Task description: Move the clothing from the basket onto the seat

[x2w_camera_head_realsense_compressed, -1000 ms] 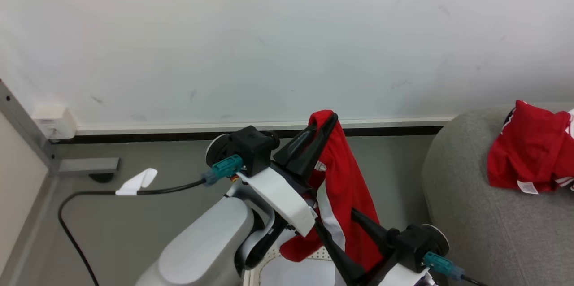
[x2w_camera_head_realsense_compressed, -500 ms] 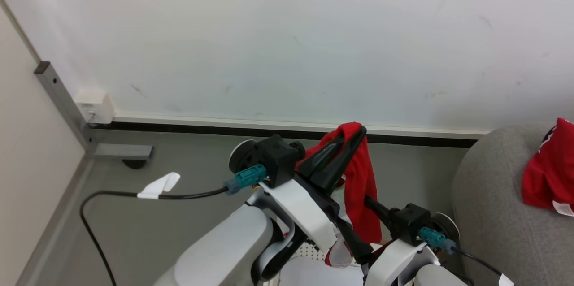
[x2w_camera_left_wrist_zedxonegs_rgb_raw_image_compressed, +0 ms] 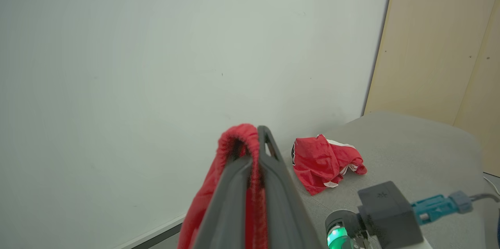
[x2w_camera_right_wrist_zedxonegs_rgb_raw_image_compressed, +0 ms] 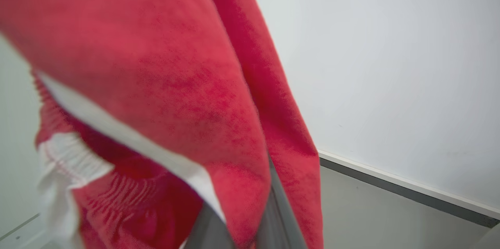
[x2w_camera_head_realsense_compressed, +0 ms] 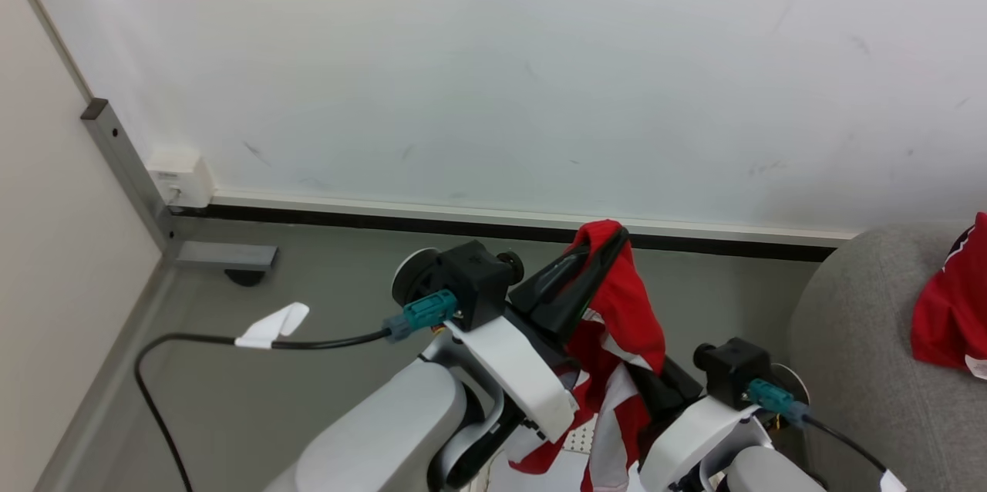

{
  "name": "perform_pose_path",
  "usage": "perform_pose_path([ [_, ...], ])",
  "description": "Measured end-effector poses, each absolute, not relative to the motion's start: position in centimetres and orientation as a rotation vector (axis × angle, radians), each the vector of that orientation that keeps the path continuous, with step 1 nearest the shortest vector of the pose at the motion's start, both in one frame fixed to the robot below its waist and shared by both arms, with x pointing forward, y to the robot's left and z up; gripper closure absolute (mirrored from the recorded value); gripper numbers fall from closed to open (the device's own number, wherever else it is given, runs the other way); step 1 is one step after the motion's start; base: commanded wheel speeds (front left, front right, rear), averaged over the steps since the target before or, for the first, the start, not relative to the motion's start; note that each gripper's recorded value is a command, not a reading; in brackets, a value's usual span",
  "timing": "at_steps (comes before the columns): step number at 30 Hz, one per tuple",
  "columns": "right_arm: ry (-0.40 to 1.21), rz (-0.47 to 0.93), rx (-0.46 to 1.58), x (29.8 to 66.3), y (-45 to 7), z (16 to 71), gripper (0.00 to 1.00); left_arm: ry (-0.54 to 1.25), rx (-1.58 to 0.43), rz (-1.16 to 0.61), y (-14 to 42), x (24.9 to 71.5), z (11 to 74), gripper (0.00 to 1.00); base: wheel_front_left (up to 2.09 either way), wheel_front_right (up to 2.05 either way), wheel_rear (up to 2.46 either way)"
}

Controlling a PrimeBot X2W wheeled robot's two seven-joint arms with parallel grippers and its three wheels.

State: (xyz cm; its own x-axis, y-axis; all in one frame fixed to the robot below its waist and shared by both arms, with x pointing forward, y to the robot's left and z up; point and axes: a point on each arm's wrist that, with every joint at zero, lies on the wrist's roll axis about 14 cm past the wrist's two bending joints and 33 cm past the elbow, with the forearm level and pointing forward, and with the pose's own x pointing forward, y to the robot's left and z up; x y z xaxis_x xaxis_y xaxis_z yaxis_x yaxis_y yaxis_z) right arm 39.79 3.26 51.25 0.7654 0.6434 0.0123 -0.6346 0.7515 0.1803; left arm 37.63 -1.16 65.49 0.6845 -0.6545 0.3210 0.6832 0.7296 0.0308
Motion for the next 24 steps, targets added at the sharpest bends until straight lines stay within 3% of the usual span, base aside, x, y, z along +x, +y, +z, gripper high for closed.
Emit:
perform_pose_path([
  [11,-0.016,0.590,0.302,40.9,0.3,53.5,1.00,-0.296,-0.108,-0.756,-1.6,37.9,64.6,1.00,0.00,0.00,0.00],
  [18,-0.104,0.463,0.423,42.0,-4.3,56.0,1.00,-0.234,-0.115,-0.742,-1.3,38.4,62.3,1.00,0.00,0.00,0.00],
  [19,-0.116,0.447,0.431,42.1,-5.0,56.2,1.00,-0.224,-0.115,-0.748,-1.5,38.3,61.9,0.94,0.00,0.00,0.00],
  [21,-0.140,0.417,0.441,42.2,-6.3,56.7,1.00,-0.213,-0.117,-0.767,-2.1,38.1,61.4,0.67,0.00,0.00,0.00],
  [22,-0.154,0.406,0.444,42.2,-6.8,57.1,1.00,-0.210,-0.120,-0.780,-2.4,37.9,61.2,0.17,0.00,0.00,0.00],
  [23,-0.169,0.392,0.446,42.2,-7.4,57.4,1.00,-0.207,-0.123,-0.792,-2.8,37.8,61.1,0.00,0.00,0.00,0.00],
  [24,-0.185,0.380,0.446,42.3,-8.0,57.9,1.00,-0.202,-0.126,-0.807,-3.3,37.6,60.9,0.00,0.00,0.00,0.00],
])
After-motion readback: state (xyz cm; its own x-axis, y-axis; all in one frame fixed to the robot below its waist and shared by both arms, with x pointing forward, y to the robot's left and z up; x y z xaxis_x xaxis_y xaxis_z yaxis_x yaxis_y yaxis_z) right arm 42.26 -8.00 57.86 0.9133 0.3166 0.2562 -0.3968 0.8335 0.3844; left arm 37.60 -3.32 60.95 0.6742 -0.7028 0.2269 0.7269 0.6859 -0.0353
